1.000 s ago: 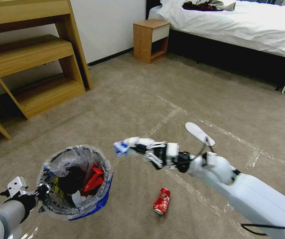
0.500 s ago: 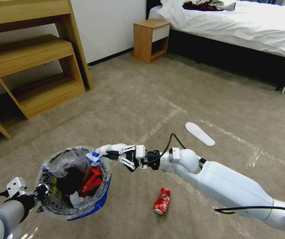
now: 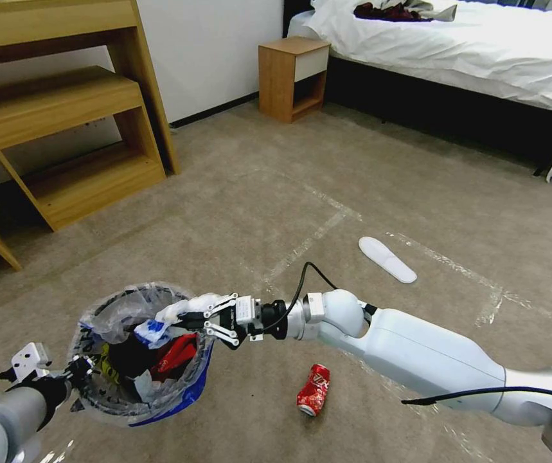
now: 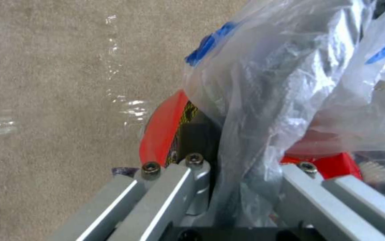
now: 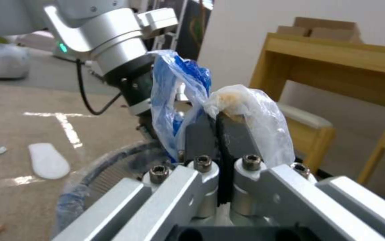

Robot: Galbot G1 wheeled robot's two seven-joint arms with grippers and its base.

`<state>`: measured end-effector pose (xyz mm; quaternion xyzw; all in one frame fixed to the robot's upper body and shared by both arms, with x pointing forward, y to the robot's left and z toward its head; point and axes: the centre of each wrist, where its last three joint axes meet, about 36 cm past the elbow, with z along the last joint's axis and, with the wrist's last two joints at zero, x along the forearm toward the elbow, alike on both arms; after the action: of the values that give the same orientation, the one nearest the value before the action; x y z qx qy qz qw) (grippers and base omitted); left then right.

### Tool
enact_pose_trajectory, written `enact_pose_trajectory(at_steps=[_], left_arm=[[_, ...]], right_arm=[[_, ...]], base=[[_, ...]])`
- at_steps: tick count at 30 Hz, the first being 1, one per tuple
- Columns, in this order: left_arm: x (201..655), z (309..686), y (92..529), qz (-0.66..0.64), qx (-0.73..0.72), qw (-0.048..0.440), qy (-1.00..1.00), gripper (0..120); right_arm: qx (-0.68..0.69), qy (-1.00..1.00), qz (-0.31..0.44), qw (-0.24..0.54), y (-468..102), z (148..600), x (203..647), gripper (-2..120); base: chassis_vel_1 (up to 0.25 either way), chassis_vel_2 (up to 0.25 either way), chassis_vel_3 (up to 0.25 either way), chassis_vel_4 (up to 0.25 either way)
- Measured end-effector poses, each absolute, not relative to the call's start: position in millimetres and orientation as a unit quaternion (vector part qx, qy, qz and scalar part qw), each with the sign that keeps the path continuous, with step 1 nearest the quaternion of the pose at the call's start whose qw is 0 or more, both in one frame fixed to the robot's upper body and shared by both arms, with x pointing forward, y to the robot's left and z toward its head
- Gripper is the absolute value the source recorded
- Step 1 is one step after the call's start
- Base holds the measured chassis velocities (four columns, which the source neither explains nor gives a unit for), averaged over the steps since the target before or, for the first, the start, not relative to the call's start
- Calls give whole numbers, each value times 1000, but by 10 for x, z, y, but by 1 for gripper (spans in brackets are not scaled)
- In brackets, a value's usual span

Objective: Pick up the trash bin and place the garbage on the floor into it.

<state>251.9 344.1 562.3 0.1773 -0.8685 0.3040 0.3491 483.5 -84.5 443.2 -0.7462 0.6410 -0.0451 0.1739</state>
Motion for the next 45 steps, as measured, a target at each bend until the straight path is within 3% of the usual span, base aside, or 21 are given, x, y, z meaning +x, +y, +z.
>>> enact_pose_trajectory(at_steps=[28,42,45], left_arm=[[2505,5632,3424,301,177,350,-869,0],[2518,5619,3433,302,176,352,-868,0],[2514,5612,3431,303,176,353,-868,0]], right_arm=[[-812,556,-56,167,-58,4425,4659,0],[-813,553,-57,174,55,4361,4711,0],[-810,556,-59,177,56,4338,4724,12]], base=[[0,0,0,0],[0,0,0,0],[0,0,0,0]])
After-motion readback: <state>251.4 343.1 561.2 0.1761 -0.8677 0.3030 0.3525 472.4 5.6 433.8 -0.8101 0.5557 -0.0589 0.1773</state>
